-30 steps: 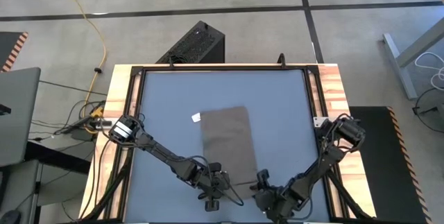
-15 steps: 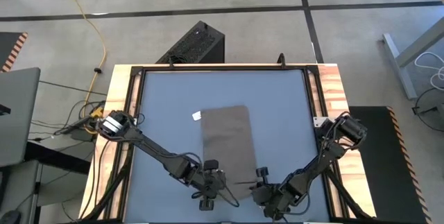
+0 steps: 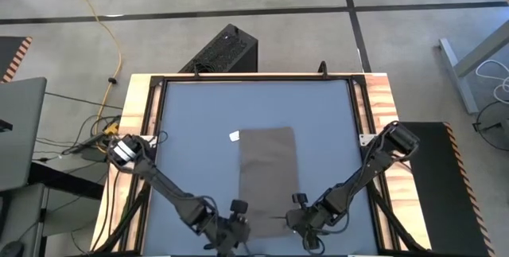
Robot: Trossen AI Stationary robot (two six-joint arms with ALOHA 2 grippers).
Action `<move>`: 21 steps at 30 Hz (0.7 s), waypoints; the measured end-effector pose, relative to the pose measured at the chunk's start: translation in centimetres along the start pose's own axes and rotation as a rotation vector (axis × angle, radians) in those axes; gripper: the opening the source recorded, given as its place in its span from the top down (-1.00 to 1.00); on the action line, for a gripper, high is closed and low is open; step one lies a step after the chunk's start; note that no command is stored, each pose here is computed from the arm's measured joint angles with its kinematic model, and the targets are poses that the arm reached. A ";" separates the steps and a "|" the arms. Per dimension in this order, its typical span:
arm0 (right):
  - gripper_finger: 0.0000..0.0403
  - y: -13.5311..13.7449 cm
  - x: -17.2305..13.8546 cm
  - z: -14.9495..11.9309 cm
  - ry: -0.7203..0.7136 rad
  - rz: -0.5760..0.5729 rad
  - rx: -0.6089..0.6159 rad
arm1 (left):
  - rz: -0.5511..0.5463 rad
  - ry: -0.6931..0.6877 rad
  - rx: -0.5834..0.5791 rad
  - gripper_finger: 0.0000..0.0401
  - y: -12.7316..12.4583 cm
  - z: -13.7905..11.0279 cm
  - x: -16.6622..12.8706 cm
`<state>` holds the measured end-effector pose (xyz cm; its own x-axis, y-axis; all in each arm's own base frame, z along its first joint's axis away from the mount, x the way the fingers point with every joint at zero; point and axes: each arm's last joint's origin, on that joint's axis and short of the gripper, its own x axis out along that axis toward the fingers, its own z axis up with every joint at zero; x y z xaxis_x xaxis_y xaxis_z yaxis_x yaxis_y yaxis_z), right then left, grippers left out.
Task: Roll towel into tight, uniform cylinder
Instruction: Roll the gray towel
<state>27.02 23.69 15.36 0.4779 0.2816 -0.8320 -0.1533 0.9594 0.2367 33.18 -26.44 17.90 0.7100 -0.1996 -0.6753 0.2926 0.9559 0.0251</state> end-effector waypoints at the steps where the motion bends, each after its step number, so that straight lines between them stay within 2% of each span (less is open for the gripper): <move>1: 0.78 -0.1 0.0 0.1 0.001 0.002 0.006 | -0.002 0.003 0.030 0.41 -0.5 -0.3 0.0; 6: 0.77 -0.5 0.0 0.4 -0.008 -0.002 0.024 | 0.024 0.001 0.134 0.41 -2.6 -1.2 -0.3; 10: 0.77 -0.4 0.0 0.5 -0.019 -0.001 0.036 | 0.095 0.027 0.205 0.41 -2.8 -1.8 -0.5; 14: 0.77 -0.4 0.0 0.7 -0.033 0.009 0.045 | 0.099 0.040 0.190 0.35 -2.6 -1.9 -0.4; 19: 0.77 -0.3 -0.1 0.7 -0.036 0.017 0.054 | 0.079 0.092 0.167 0.15 -2.3 -2.8 1.0; 21: 0.77 -0.3 -0.1 0.8 -0.038 0.021 0.056 | 0.108 0.122 0.189 0.07 -2.1 -3.4 1.4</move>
<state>27.69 23.43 15.76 0.5081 0.3008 -0.8070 -0.1157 0.9524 0.2821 31.37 -28.04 14.46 0.6647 -0.0603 -0.7447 0.3418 0.9108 0.2314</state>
